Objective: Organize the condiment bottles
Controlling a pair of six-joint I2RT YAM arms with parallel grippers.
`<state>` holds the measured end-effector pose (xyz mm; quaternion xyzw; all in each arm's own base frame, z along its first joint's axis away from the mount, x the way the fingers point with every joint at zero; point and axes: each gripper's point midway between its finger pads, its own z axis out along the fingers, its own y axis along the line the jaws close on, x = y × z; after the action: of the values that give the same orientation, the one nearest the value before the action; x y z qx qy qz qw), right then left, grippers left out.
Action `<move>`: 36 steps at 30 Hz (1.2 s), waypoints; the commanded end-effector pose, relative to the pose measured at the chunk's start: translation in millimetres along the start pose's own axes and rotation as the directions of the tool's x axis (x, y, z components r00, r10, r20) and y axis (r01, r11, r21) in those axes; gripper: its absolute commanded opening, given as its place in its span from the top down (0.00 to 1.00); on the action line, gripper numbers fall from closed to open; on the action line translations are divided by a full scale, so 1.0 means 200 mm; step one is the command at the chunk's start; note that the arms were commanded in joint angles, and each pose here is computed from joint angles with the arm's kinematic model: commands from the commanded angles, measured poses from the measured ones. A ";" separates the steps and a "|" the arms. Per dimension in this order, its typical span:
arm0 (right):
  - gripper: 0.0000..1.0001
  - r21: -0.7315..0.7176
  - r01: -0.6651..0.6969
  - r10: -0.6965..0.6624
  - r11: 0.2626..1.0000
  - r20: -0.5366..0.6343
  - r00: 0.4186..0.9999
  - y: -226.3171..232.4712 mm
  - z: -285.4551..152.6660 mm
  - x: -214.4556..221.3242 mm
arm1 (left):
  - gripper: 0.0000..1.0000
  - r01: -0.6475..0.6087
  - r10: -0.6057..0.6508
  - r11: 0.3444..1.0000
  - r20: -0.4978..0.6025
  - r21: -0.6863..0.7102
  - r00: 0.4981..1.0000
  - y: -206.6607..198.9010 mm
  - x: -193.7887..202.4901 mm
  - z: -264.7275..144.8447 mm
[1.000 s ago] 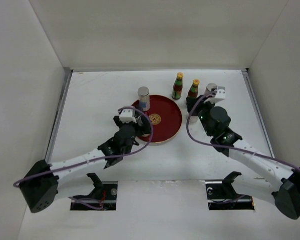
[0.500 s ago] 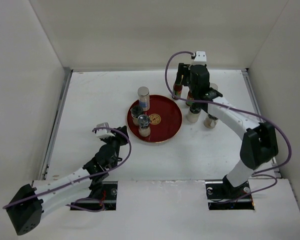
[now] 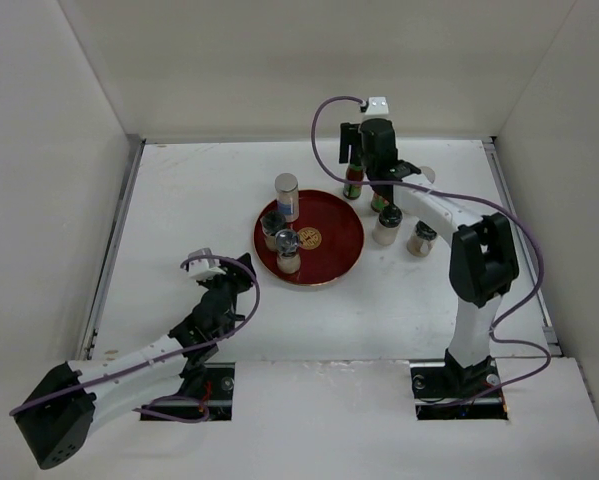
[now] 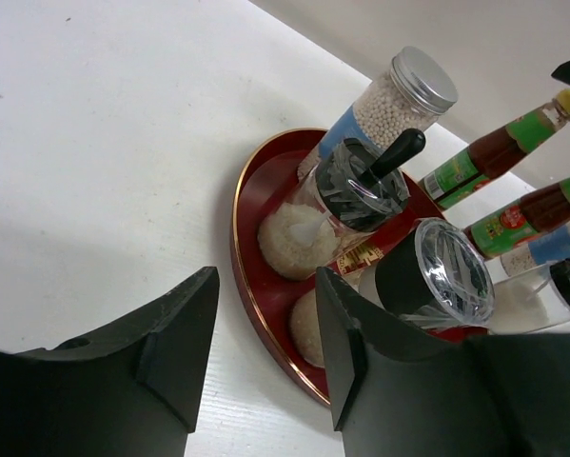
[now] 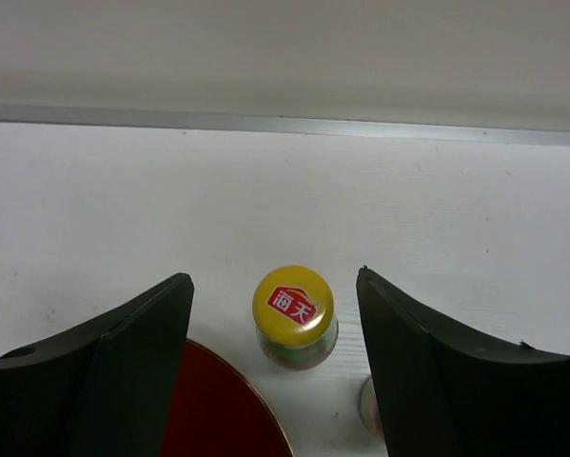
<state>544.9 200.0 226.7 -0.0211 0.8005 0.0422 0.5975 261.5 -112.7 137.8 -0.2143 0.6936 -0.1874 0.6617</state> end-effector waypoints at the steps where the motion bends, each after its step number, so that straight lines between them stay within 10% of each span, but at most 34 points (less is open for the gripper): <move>1: 0.25 0.005 -0.012 0.012 1.000 0.045 0.999 -0.01 0.04 -0.09 | 0.56 0.062 -0.062 0.998 0.043 0.003 0.997 -0.01 -0.04 0.01; 12: 0.62 0.011 -0.047 0.046 0.999 0.098 0.994 -0.02 0.08 -0.11 | 0.51 0.052 -0.052 0.999 0.033 -0.001 0.998 0.00 -0.02 0.01; 23: 0.66 0.010 -0.054 0.047 0.999 0.351 0.935 -0.01 -0.26 -0.63 | 0.45 0.055 -0.055 0.998 0.033 -0.007 0.998 0.00 -0.01 0.02; 36: 0.66 -0.151 -0.009 0.055 0.988 0.306 0.950 0.46 -0.28 -0.43 | 0.43 0.061 -0.060 0.998 0.032 -0.008 0.998 0.01 0.00 0.02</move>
<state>502.2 265.5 279.7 -0.0709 0.7496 0.0656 0.6548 263.9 -113.1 132.0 -0.2250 0.6916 -0.1890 0.6598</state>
